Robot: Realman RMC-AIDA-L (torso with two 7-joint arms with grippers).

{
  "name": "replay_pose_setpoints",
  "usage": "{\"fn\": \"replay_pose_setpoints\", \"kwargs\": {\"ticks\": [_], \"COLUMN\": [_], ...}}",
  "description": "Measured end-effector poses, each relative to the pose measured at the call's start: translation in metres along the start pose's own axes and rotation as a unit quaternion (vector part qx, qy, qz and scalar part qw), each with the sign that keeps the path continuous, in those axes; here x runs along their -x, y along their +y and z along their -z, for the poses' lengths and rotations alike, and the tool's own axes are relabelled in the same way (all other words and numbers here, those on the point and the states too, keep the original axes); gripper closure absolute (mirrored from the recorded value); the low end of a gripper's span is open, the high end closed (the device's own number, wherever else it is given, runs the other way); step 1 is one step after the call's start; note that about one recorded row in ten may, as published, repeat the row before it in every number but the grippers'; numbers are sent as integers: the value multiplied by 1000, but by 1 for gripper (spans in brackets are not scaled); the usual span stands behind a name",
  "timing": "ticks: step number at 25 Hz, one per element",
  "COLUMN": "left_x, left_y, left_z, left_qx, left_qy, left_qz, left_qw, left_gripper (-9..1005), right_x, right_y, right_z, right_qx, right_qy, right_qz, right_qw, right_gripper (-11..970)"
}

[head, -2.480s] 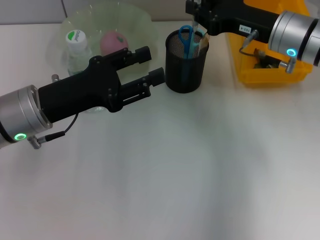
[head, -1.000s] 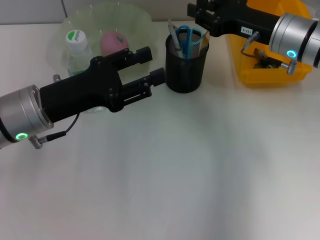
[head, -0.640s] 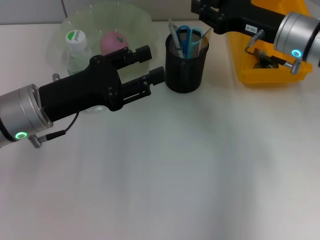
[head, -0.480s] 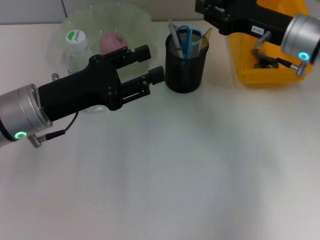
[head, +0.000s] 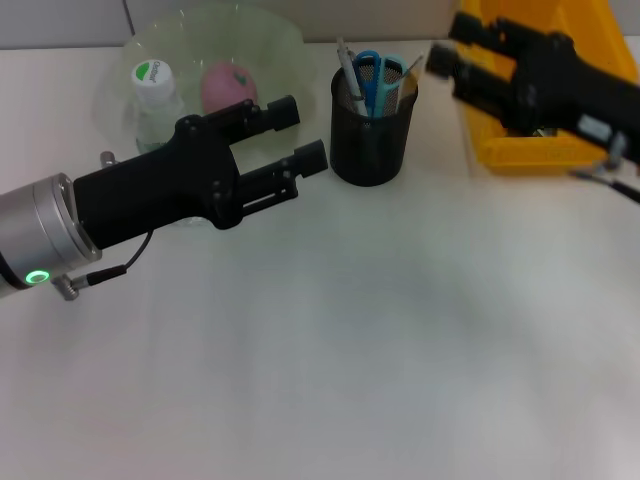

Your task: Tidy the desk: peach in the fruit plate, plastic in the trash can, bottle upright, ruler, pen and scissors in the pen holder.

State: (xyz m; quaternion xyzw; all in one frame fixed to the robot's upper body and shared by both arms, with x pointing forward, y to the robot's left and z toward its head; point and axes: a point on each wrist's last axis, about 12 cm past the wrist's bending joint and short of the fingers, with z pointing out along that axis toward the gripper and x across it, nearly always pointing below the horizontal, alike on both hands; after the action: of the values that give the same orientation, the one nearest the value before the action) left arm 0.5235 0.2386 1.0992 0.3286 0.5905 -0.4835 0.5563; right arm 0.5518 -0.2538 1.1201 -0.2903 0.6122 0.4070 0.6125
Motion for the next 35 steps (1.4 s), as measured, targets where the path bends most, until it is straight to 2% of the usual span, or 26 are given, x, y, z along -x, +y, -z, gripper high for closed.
{"fn": "replay_pose_setpoints", "kwargs": {"ticks": [4,9,15,20,26,30,35], "left_x": [-5,-14,-27,-38,-44,-40,-40], "left_y": [-2,-6,-13,-21,-32,-36,-36], "left_z": [2,8,13,21,32,41,44], "left_qx": [-7,-17,-30,-43,-75,-93,-97], "left_qy": [21,58,94,125,143,159,164], "left_qz": [-5,-3,4,0,-29,-36,-37], "left_qw": [1000,998,995,991,986,982,981], "left_gripper": [291,288,285,279,278,283,287], "right_x": [-12,-27,-47,-59,-64,-61,-60], "right_y": [22,46,69,74,70,65,62], "right_z": [26,54,71,74,73,71,62], "right_qx": [44,100,138,150,144,150,173], "right_qy": [-4,13,6,37,73,100,137], "right_qz": [12,24,51,31,12,1,-9], "right_qw": [999,995,989,988,987,984,975], "right_gripper": [455,228,214,214,214,214,214]}}
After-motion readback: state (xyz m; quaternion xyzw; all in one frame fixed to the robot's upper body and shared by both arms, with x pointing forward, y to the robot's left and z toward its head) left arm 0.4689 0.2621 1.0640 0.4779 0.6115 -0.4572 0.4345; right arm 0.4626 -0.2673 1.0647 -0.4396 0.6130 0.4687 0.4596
